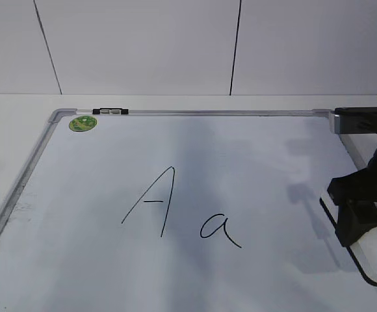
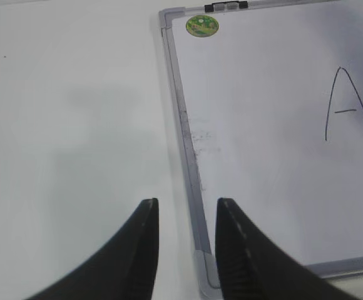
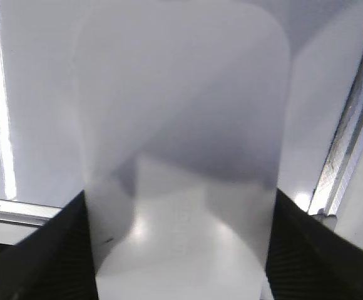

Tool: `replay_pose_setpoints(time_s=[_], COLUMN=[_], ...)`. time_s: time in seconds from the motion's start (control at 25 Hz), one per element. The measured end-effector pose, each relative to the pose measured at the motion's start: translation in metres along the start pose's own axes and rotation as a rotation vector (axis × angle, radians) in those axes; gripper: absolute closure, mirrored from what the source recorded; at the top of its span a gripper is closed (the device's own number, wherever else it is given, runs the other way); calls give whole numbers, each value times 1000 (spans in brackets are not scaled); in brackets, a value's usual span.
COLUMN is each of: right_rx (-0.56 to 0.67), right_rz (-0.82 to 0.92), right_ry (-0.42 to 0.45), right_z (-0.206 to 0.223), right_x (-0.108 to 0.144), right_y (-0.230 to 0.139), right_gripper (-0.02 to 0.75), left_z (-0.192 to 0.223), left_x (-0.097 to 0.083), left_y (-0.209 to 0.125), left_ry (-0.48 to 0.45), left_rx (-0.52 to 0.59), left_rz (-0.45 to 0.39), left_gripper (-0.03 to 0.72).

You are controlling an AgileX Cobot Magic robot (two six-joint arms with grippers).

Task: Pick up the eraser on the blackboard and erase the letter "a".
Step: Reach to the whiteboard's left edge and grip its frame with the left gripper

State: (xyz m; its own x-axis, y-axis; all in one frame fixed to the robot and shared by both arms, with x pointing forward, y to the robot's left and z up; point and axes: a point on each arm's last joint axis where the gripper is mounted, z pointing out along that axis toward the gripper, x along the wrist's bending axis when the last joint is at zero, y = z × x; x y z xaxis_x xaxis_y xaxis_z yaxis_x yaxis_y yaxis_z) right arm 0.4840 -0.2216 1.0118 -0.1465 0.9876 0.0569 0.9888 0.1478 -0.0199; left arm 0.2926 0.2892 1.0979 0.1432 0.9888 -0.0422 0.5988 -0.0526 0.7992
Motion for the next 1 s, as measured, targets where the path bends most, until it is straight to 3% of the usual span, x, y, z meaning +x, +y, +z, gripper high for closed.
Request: replay_pose_setpoints(time_s=[0.28,0.48,1.0], right_rx=[-1,-2,-6], right_rz=[-3,-10,-26], right_ry=[10,34,36], right_z=[0,0,-1], right_x=[1,3,3], right_y=[0,0,1], right_gripper=[178,178,178], left_z=[32,76,196], left_x=[6,9,21], left_y=[48,69,84], left_ry=[0,-33,-56], left_rx=[55,201,530], left_rz=[-23,-70,-144], left_gripper=[449,449,449])
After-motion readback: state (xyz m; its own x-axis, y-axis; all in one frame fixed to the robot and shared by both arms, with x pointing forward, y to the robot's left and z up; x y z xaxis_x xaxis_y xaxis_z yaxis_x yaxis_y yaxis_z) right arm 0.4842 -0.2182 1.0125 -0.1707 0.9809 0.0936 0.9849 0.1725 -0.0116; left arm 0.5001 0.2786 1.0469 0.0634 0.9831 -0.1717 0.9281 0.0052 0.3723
